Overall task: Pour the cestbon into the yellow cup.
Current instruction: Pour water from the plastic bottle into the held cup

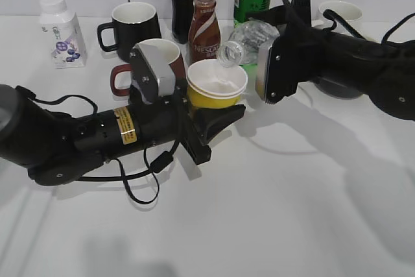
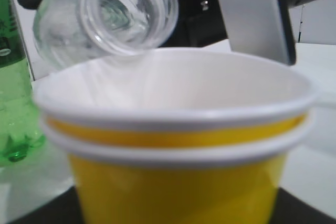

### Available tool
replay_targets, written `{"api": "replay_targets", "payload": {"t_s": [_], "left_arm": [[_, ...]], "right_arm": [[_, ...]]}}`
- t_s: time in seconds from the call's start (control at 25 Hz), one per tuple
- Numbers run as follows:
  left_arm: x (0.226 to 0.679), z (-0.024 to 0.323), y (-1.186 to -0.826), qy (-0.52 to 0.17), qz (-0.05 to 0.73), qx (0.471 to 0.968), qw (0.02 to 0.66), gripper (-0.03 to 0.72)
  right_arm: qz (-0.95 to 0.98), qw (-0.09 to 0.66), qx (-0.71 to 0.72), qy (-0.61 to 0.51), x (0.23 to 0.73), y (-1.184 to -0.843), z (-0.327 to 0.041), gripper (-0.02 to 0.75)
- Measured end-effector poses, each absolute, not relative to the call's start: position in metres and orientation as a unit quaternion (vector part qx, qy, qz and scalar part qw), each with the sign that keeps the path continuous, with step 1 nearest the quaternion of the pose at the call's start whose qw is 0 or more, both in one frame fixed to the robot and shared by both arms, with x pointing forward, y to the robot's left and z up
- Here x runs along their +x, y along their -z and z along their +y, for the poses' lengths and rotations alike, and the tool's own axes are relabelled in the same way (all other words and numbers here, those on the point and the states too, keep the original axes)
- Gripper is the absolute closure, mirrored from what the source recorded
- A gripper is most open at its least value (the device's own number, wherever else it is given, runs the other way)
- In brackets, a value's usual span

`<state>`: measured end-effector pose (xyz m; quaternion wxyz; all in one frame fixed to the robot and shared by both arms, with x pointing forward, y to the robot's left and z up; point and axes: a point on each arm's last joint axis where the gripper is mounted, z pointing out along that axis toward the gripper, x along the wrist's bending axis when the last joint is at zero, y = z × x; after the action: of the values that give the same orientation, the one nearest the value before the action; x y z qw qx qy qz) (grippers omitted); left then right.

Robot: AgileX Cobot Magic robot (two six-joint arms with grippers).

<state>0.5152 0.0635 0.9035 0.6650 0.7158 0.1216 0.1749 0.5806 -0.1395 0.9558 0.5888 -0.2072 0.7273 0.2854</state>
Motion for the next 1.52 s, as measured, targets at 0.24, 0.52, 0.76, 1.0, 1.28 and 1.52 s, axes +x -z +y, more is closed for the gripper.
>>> {"api": "replay_targets", "payload": {"t_s": [0.24,0.52,0.76,1.0,1.28,1.52], "left_arm": [[0.5152,0.0635,-0.9034,-0.175,0.122,0.716,0.665,0.325],[0.5152,0.0635,-0.9033,-0.174,0.123,0.716,0.665,0.327],[0.5146,0.0633,-0.9033,-0.173,0.119,0.717,0.665,0.328],[0.5131,0.0626,-0.9028,-0.168,0.111,0.720,0.664,0.330],[0.5128,0.0625,-0.9030,-0.168,0.109,0.720,0.665,0.330],[0.5127,0.0625,-0.9029,-0.167,0.109,0.720,0.664,0.330]], "right_arm": [[0.720,0.600,-0.215,-0.275,0.5813,-0.9571,-0.1400,0.251],[0.707,0.615,-0.228,-0.266,0.5814,-0.9596,-0.1397,0.253],[0.696,0.624,-0.239,-0.261,0.5812,-0.9613,-0.1392,0.253],[0.692,0.631,-0.242,-0.253,0.5818,-0.9621,-0.1397,0.254],[0.687,0.639,-0.246,-0.244,0.5824,-0.9631,-0.1403,0.254],[0.684,0.643,-0.248,-0.239,0.5827,-0.9636,-0.1406,0.256]]}}
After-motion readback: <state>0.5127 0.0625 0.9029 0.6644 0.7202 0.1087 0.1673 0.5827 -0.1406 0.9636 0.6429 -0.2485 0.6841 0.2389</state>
